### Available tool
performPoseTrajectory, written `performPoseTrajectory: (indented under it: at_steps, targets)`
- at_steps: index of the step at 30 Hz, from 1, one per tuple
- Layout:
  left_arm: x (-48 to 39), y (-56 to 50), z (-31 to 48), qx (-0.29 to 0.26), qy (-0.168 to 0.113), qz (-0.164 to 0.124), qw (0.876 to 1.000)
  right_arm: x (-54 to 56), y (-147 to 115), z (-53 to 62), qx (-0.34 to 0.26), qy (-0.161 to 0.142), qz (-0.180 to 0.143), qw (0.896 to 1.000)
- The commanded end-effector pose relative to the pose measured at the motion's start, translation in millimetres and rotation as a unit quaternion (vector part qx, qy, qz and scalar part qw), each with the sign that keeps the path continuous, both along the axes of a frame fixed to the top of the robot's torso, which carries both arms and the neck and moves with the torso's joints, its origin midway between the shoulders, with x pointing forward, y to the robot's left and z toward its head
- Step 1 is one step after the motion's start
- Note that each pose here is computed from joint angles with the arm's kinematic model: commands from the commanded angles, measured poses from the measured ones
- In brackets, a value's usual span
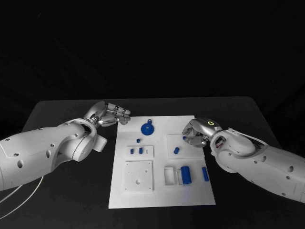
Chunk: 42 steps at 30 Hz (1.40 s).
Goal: Assemble the parts on the task board
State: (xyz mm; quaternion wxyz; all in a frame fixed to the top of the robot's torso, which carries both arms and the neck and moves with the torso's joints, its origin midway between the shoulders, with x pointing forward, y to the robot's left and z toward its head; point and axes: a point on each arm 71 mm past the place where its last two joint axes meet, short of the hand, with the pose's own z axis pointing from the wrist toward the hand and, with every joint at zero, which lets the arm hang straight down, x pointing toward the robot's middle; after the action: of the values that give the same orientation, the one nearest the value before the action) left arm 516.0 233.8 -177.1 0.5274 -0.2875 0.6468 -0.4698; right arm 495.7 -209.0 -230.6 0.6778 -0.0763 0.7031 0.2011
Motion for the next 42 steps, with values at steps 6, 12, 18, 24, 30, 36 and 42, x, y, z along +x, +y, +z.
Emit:
performPoseTrajectory:
  at_steps: [6, 12, 18, 24, 30, 36, 42]
  targets:
    - [-0.2, -0.5, 1.7, -0.006, -0.003, 0.0, 1.0, -1.1, 3.3, -8.4, -0.02, 0.013, 0.003, 1.0]
    - [-0.3, -0.3, 1.7, -0.006, -0.002, -0.001, 1.0, -1.2, 5.0, -12.6, -0.026, 0.018, 0.004, 0.999]
    - [-0.4, -0.2, 1.6, -0.006, -0.002, -0.001, 1.0, -1.4, 7.4, -13.7, -0.024, 0.015, 0.003, 1.0]
    - [-0.6, -0.1, 1.5, -0.006, 0.0, -0.001, 1.0, -1.3, 9.1, -14.1, -0.028, 0.012, 0.0, 1.0]
    - [-0.9, 0.0, 1.3, -0.006, 0.002, -0.002, 1.0, -1.1, 9.2, -13.8, -0.038, 0.004, -0.006, 0.999]
    - [-1.1, 0.7, 1.2, -0.006, 0.003, -0.002, 1.0, -0.8, 8.8, -12.5, -0.042, -0.009, -0.012, 0.999]
    - [-1.1, 1.7, 1.3, -0.006, 0.002, -0.001, 1.0, -1.5, 9.8, -7.5, -0.026, -0.036, -0.016, 0.999]
